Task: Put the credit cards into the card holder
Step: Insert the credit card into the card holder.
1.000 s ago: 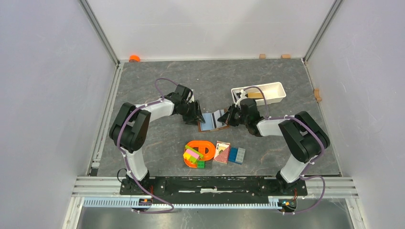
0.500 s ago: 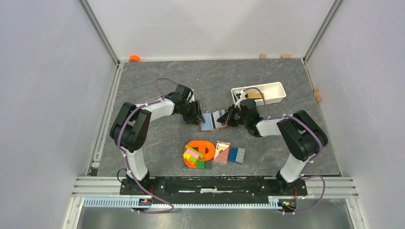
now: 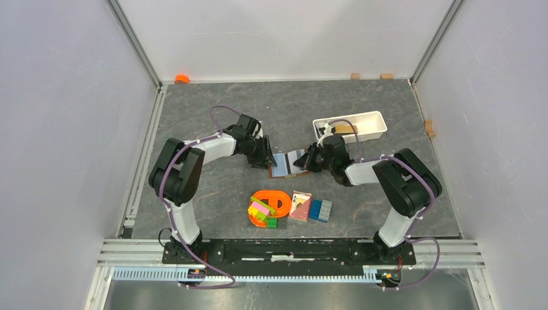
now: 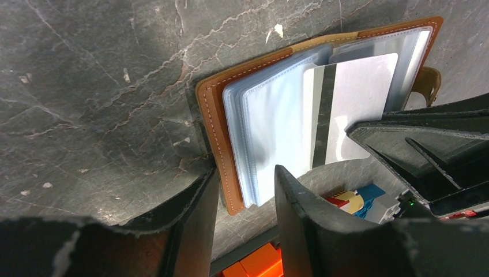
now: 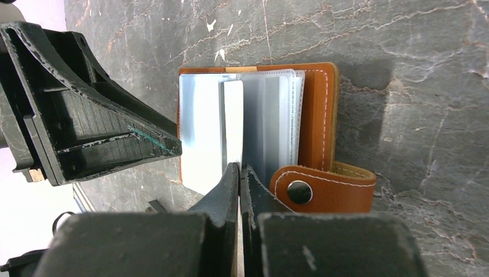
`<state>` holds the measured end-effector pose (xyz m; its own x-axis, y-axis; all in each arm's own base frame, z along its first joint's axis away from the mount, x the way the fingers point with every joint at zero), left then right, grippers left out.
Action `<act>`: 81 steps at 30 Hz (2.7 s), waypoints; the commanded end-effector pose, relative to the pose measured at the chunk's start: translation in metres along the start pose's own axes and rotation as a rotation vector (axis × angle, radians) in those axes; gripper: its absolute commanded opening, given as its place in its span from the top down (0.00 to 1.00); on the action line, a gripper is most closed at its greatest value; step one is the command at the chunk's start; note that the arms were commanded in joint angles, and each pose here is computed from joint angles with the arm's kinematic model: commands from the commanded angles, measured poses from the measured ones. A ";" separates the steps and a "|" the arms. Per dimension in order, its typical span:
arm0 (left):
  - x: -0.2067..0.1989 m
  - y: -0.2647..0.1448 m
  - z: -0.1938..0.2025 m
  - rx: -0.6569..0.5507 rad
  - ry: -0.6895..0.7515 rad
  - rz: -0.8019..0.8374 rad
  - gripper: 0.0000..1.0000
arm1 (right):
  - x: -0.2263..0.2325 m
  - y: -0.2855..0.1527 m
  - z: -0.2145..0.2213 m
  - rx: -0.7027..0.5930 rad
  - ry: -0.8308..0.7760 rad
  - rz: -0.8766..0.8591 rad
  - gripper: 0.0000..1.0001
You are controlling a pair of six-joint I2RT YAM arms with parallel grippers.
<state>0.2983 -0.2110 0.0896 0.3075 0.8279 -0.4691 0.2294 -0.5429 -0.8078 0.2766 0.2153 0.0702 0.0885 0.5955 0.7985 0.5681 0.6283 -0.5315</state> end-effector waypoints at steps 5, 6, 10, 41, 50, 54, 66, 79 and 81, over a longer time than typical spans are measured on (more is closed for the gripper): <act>0.003 0.007 0.002 0.021 0.008 -0.016 0.53 | -0.019 0.007 0.021 0.020 -0.020 0.110 1.00; 0.003 0.007 0.002 0.020 0.007 -0.015 0.54 | -0.018 0.008 0.022 0.019 -0.025 0.112 1.00; 0.003 0.007 0.002 0.019 0.008 -0.014 0.54 | -0.018 0.009 0.023 0.021 -0.058 0.141 0.94; -0.010 -0.003 -0.006 -0.038 0.037 0.053 0.56 | 0.036 -0.019 -0.026 0.014 -0.647 0.176 0.20; -0.027 -0.001 0.001 -0.056 0.021 0.113 0.56 | 0.030 -0.022 -0.041 0.106 -0.683 0.123 0.14; -0.028 0.005 0.002 -0.042 0.008 0.133 0.56 | 0.023 -0.017 -0.041 0.165 -0.656 0.104 0.15; -0.022 0.018 0.004 -0.002 -0.005 0.117 0.62 | 0.008 -0.009 -0.022 0.277 -0.570 0.075 0.19; -0.022 0.018 0.003 0.000 0.003 0.120 0.67 | 0.028 -0.004 -0.004 0.314 -0.562 -0.039 0.23; -0.022 0.018 0.003 0.001 0.004 0.121 0.68 | 0.031 -0.004 -0.001 0.325 -0.570 -0.064 0.24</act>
<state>0.2877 -0.2346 0.0827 0.3371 0.7600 -0.5557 0.1828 -0.6318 -0.7533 0.2775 0.2184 0.0922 -0.3935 0.7233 0.5674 0.2973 0.6842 -0.6659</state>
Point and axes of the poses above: each gripper's point midway between its finger pads, its own y axis out along the fingers, its own x axis along the line the jaws close on, z = x × y, the point moved 8 cm from there along -y, back along the fingers, and after that the axes turned 15 degrees about y, right-handed, at the moved point
